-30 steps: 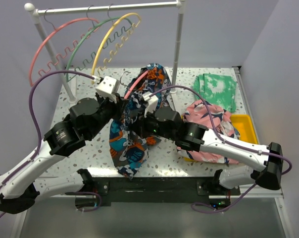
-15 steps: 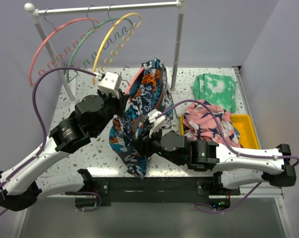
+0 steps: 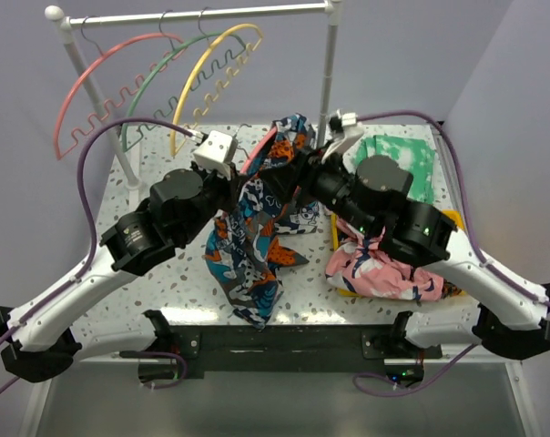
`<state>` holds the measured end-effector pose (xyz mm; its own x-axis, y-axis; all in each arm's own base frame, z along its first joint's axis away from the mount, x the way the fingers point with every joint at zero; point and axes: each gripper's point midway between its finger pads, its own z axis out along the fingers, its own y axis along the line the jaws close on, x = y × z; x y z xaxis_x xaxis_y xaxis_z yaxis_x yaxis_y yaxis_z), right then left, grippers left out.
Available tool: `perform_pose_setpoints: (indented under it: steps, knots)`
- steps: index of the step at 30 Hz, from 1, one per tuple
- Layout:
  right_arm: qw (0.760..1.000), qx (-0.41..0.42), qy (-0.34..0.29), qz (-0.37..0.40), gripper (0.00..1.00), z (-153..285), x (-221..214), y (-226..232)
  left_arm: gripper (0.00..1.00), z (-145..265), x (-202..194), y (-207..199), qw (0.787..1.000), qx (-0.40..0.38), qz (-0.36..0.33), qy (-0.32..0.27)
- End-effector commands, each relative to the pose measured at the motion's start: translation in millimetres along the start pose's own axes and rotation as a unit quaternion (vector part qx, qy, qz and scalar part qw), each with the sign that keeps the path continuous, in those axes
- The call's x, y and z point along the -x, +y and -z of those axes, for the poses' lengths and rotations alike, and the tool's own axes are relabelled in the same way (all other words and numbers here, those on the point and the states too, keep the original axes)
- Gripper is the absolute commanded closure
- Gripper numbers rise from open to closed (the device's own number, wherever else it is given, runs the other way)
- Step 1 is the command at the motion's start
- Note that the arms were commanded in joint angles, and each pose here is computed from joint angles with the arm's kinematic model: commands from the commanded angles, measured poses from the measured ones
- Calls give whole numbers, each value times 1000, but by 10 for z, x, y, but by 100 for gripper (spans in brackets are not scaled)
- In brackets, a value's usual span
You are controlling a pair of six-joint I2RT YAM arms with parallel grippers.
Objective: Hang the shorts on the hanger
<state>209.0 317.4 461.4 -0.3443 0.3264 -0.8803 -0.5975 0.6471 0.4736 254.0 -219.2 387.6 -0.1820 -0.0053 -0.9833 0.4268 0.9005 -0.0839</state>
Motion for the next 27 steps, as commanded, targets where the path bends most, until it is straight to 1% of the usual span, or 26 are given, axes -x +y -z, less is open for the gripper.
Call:
perform_pose_setpoints:
  steps: [1, 5, 10, 14, 21, 25, 27]
  knots:
    - [998, -3, 5, -67, 48, -268, 149, 37, 100, 42, 366, -59, 998, -18, 13, -52]
    - [994, 3, -7, -110, 46, -441, 232, 27, 100, 25, 352, -67, 998, -19, 11, -51]
    - [992, 1, -4, -127, 45, -619, 246, 52, 100, -27, 299, -112, 999, -26, 9, -46]
    - [990, -13, -16, -142, 45, -703, 263, -9, 100, -40, 272, -132, 999, -29, 8, -45]
    - [987, -15, -27, -158, 45, -721, 261, -84, 100, -55, 201, -138, 999, -32, 4, -37]
    - [986, -17, -50, -158, 45, -652, 374, -106, 100, -60, 180, -154, 999, -37, -1, -34]
    - [986, -16, -52, -156, 45, -665, 407, -88, 100, -63, 183, -171, 999, -40, 0, -33]
